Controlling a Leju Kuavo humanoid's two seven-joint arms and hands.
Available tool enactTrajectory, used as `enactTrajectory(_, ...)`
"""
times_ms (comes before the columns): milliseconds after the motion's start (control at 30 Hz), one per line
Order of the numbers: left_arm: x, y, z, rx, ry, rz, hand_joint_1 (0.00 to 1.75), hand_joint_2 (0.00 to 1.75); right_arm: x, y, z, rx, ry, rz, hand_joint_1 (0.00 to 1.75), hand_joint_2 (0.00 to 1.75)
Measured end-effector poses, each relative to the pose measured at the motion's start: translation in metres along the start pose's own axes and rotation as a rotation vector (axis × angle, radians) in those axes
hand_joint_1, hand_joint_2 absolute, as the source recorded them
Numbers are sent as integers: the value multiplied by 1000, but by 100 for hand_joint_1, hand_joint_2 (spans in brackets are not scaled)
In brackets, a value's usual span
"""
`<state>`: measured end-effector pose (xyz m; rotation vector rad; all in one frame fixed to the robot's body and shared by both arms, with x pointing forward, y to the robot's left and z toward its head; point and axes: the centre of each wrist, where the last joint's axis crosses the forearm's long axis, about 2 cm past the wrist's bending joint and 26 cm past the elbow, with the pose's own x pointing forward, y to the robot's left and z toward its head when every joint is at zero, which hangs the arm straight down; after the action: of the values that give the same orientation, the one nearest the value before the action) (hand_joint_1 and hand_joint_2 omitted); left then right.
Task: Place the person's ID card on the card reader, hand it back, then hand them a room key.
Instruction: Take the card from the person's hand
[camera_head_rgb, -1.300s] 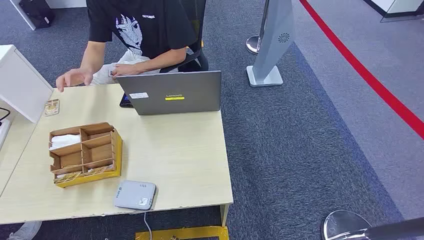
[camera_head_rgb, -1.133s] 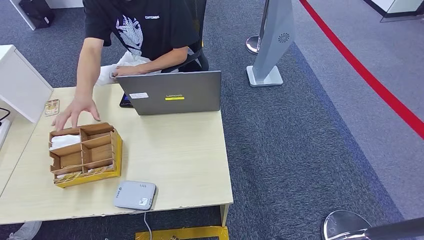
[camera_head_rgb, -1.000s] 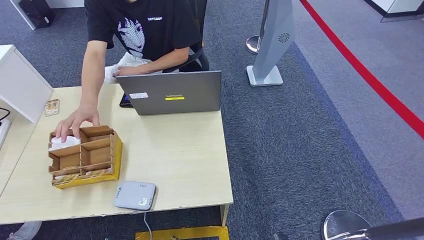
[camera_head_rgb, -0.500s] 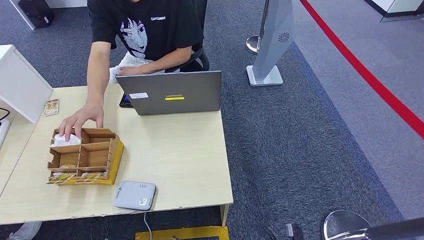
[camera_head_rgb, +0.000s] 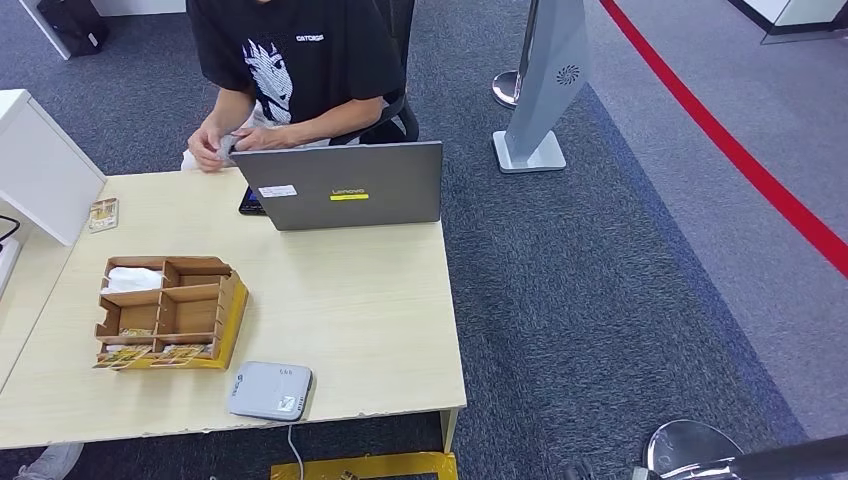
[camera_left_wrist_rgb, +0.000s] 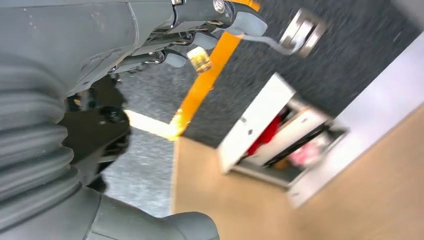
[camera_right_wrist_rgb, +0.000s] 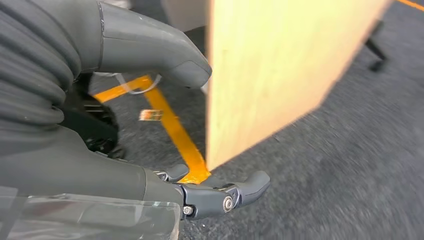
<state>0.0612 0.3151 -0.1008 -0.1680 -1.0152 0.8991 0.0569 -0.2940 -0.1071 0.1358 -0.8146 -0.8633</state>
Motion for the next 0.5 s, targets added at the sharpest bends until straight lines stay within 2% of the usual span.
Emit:
enactTrajectory(200,9,12,3,110,-118,94,0,175,0,-3,1,-86,-52,-149,0,175)
enactTrajectory(500,33,7,3,132,-306,42,0,175,-6,1,3,-135,-76,-232,0,175)
